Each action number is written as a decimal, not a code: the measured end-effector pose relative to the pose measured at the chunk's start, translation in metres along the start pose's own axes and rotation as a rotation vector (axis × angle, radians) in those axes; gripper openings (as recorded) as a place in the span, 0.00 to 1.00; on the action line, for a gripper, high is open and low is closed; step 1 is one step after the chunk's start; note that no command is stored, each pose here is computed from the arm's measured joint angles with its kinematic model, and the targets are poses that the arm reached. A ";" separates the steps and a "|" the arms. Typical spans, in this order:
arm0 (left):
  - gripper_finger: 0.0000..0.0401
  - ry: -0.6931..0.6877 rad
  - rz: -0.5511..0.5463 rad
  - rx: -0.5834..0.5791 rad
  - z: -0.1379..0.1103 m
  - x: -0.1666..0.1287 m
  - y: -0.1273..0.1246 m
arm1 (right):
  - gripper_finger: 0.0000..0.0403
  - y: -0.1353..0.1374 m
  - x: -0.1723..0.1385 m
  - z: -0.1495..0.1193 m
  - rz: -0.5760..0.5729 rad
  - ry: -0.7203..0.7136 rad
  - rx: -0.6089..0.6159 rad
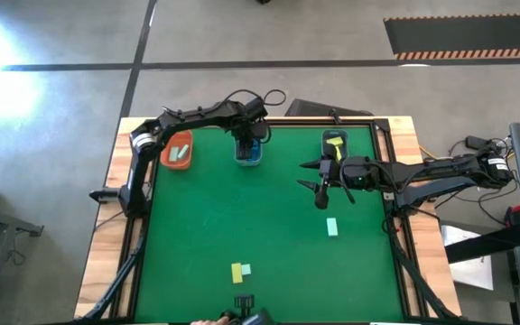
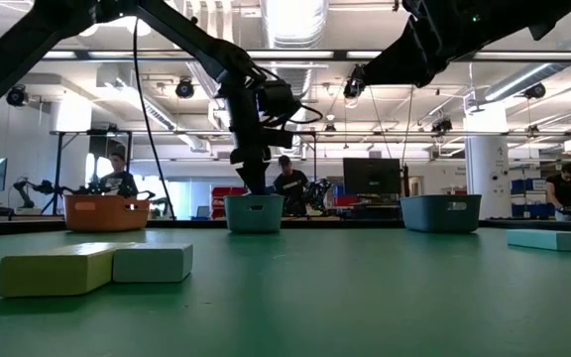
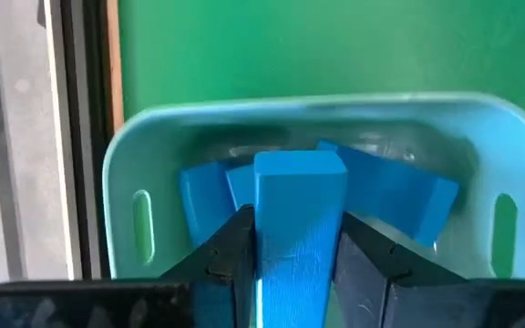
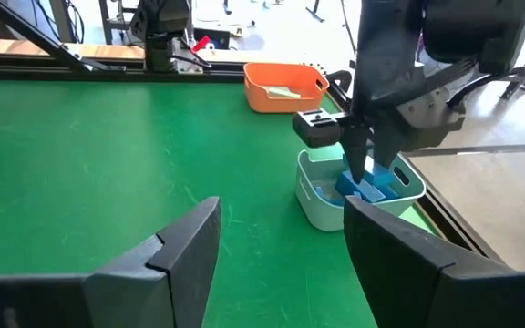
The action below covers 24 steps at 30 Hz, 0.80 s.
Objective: Sort & place blocks by color
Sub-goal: Put the blue block into the blue bin
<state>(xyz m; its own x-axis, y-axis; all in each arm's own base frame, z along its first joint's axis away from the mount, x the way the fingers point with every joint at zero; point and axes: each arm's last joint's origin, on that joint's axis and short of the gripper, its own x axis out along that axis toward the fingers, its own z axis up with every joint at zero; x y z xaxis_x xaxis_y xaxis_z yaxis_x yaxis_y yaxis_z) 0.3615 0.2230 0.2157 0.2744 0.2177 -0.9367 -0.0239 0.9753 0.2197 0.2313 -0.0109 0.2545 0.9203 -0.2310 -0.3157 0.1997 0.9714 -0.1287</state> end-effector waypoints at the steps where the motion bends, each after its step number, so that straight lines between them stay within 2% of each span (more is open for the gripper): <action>1: 0.23 -0.007 0.004 0.000 0.001 0.001 0.000 | 0.54 0.000 0.000 0.000 0.000 0.000 0.000; 7: 0.23 -0.028 0.017 0.000 0.003 0.001 0.002 | 0.54 0.000 0.000 0.000 0.000 0.000 0.000; 14: 0.38 -0.028 0.017 -0.007 0.003 0.001 0.002 | 0.54 0.000 0.000 0.000 0.000 0.000 0.000; 24: 0.40 -0.022 0.048 -0.010 0.003 -0.003 0.003 | 0.54 0.000 0.000 0.000 0.000 0.001 0.000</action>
<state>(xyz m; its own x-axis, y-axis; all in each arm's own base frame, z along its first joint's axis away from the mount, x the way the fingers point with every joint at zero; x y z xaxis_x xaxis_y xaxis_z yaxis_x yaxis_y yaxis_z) 0.3637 0.2252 0.2198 0.2936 0.2631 -0.9190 -0.0466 0.9642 0.2612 0.2313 -0.0109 0.2545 0.9201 -0.2310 -0.3164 0.1997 0.9714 -0.1285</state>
